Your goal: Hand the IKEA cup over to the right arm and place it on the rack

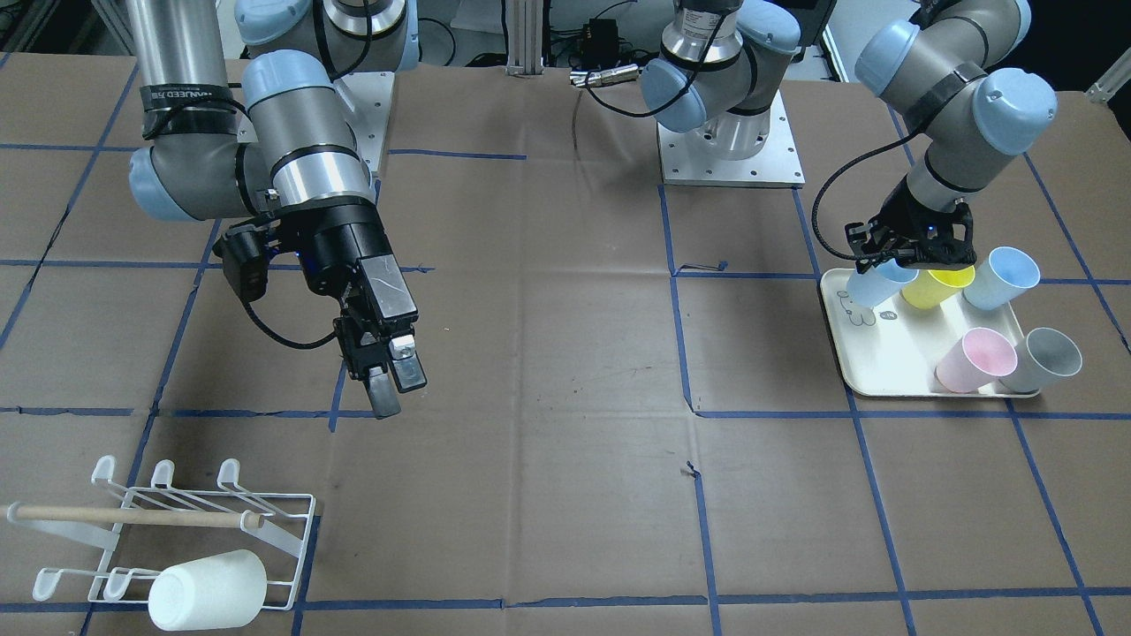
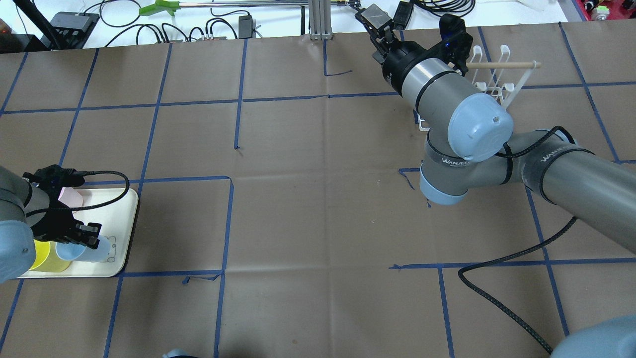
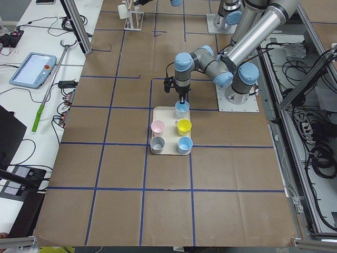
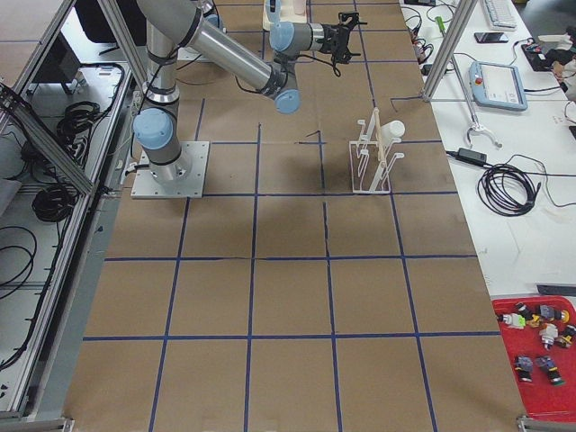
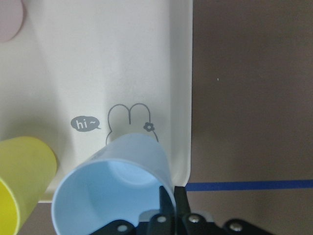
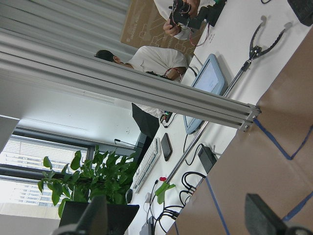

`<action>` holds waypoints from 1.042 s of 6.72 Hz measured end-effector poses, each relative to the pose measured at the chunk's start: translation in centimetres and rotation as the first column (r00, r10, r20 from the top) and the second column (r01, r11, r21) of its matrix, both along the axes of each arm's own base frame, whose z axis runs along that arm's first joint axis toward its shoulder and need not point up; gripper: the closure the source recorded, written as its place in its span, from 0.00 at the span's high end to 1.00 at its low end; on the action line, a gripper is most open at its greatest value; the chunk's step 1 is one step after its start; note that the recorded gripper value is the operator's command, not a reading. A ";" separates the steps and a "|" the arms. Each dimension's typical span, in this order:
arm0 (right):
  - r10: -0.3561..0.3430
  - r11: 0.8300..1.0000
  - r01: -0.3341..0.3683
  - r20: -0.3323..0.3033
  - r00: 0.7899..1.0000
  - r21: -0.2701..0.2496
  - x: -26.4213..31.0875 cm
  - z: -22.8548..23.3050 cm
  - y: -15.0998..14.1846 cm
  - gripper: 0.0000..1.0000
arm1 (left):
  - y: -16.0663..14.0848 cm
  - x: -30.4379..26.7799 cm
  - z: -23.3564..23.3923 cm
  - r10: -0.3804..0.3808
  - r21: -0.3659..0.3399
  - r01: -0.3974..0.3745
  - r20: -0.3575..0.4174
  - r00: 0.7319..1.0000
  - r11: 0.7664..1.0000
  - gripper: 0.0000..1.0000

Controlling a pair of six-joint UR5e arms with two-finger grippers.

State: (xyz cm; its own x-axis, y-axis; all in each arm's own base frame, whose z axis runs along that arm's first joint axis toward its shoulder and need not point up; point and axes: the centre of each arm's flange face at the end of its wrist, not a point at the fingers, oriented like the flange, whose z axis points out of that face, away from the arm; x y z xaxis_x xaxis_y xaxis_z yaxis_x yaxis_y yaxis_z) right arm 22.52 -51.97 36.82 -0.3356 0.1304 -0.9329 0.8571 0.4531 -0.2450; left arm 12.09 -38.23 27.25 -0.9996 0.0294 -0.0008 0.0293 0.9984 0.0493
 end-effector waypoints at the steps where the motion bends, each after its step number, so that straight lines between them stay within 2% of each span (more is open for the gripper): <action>1: -0.009 1.000 0.007 0.065 0.998 0.027 0.6 0.0 0.3 0.99 | -1.4 0.1 3.2 -0.006 -0.022 0.005 -0.022 1.000 1.000 0.00; 2: -0.013 0.999 0.009 0.095 0.995 0.042 0.9 -0.1 0.4 0.99 | -3.3 0.0 7.4 -0.023 -0.038 0.021 -0.044 0.999 0.999 0.00; 4: -0.016 0.998 0.010 0.106 0.994 0.059 1.1 -0.3 0.4 1.00 | -7.6 -0.8 15.2 -0.060 -0.084 0.051 -0.103 0.993 0.995 0.00; 6: -0.020 0.998 0.013 0.105 0.994 0.068 1.2 -0.6 0.2 1.00 | -12.6 -3.3 19.7 -0.145 -0.200 0.108 -0.179 0.973 0.974 0.00; 7: -0.022 0.998 0.014 0.104 0.994 0.068 1.1 -0.6 0.2 1.00 | -14.7 -5.5 20.9 -0.209 -0.294 0.135 -0.235 0.949 0.946 0.00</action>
State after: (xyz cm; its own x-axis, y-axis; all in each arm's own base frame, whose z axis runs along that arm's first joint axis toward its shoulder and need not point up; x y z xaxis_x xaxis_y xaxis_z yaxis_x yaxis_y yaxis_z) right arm 23.67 -51.72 36.25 -0.2333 0.1992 -0.9518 0.8846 0.4498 -0.1227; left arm 6.59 -52.90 48.19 -0.9453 0.2361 0.2250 0.1769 0.9507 -0.2546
